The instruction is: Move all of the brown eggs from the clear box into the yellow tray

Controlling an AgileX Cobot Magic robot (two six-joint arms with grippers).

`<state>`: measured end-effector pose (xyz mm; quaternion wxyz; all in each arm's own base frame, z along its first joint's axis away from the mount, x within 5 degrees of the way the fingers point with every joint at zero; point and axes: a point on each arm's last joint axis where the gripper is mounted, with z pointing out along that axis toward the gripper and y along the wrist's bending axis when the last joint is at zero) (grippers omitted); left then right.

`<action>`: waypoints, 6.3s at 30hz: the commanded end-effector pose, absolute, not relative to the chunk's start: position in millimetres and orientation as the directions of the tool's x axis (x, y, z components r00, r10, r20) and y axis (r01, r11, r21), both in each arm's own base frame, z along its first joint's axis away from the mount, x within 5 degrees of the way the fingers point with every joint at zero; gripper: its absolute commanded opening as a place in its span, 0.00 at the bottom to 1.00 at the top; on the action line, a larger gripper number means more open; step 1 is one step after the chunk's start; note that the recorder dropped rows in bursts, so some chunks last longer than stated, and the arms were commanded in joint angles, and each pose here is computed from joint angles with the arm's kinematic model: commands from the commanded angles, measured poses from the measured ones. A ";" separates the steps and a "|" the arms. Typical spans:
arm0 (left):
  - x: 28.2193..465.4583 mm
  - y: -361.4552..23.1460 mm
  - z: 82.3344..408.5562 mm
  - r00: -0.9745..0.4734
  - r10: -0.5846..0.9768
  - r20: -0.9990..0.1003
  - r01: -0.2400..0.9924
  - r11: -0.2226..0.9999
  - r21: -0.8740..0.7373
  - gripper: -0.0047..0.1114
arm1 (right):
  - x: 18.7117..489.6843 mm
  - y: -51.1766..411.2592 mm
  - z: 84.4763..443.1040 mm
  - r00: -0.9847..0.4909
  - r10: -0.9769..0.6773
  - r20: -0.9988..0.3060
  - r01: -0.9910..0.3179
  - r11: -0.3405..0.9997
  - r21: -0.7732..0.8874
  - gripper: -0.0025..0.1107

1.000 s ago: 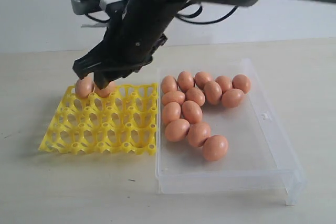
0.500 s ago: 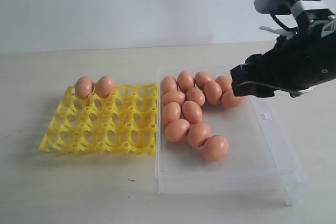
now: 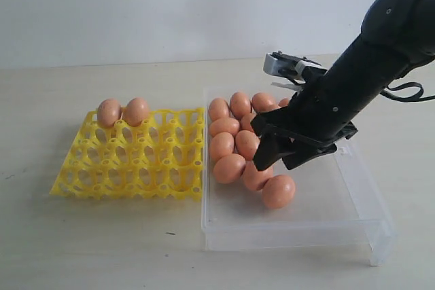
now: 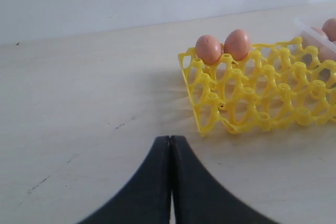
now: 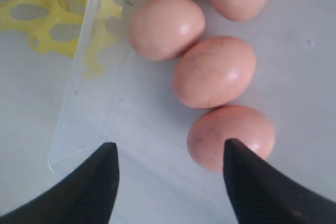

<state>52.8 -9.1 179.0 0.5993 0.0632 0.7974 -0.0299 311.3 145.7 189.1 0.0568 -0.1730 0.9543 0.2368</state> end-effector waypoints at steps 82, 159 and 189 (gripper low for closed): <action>52.6 -9.1 181.3 -0.257 0.066 -0.964 0.139 0.990 0.031 0.04 | 363.1 141.9 113.4 -0.975 -0.026 -0.220 -0.120 0.896 0.427 0.59; 52.6 -9.1 181.3 -0.257 0.066 -0.964 0.139 0.990 0.031 0.04 | 350.5 174.4 104.8 -0.885 -0.339 -0.321 -0.421 0.875 0.238 0.53; 52.6 -9.1 181.3 -0.257 0.066 -0.964 0.139 0.990 0.031 0.04 | 335.7 166.2 194.9 -0.786 -0.418 -0.455 -0.535 0.828 0.165 0.04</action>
